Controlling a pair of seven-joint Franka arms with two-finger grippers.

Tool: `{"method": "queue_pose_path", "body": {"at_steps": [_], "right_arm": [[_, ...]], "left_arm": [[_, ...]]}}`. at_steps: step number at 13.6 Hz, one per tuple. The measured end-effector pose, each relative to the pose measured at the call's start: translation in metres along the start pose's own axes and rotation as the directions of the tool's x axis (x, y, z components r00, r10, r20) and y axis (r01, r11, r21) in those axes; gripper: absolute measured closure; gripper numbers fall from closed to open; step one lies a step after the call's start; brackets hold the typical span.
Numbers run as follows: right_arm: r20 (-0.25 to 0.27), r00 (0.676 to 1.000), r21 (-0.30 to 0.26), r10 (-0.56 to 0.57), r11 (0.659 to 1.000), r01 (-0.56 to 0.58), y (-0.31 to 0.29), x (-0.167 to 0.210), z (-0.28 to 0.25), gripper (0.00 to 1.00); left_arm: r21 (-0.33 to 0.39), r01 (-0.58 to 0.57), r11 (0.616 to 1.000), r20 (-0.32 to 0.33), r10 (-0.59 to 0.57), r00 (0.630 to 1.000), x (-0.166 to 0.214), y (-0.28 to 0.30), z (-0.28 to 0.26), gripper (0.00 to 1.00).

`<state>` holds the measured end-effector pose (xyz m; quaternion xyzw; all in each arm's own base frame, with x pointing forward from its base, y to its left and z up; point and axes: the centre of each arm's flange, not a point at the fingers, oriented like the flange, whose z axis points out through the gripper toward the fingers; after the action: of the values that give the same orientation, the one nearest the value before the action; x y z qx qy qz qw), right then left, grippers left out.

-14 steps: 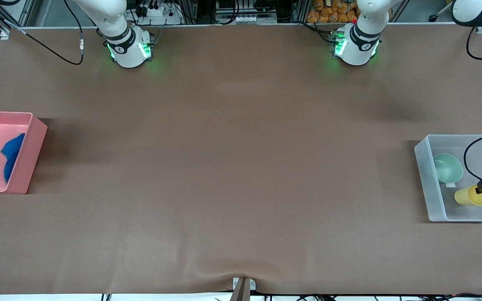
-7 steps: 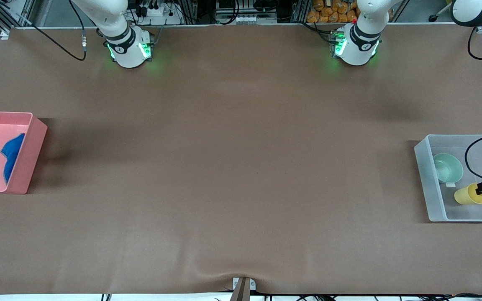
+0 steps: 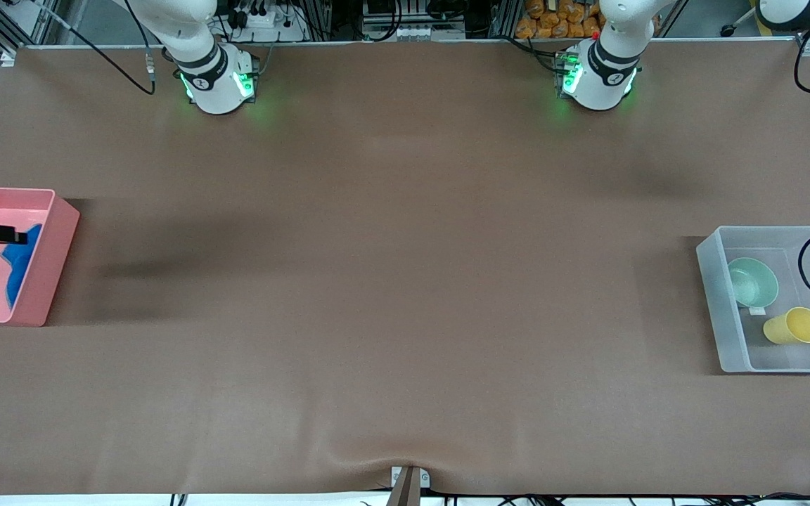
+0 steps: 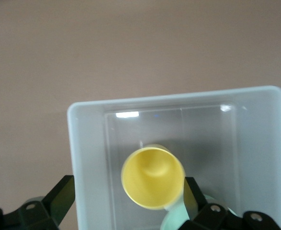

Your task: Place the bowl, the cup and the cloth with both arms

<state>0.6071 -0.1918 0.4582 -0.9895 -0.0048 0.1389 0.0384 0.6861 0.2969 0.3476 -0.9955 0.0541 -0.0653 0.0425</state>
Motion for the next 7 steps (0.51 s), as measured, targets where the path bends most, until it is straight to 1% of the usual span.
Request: {"method": "queue_pose_path", "body": {"at_steps": [2,4,7], "right_arm": [[0.003,0.999,-0.018,0.04,0.999,-0.04,-0.045,0.002,-0.01,0.0],[-0.001,0.997,-0.034,0.071,0.997,-0.071,-0.085,0.001,-0.017,0.0],[-0.005,0.993,-0.057,0.116,0.992,-0.116,-0.139,-0.005,-0.027,0.0]], "left_arm": [[-0.017,-0.033,0.999,0.041,0.034,0.999,0.007,0.026,-0.027,0.0],[-0.025,-0.032,0.999,0.084,0.034,0.996,0.017,0.061,-0.048,0.0],[0.019,-0.022,1.0,0.151,0.019,0.988,0.032,0.12,-0.068,0.0]]}}
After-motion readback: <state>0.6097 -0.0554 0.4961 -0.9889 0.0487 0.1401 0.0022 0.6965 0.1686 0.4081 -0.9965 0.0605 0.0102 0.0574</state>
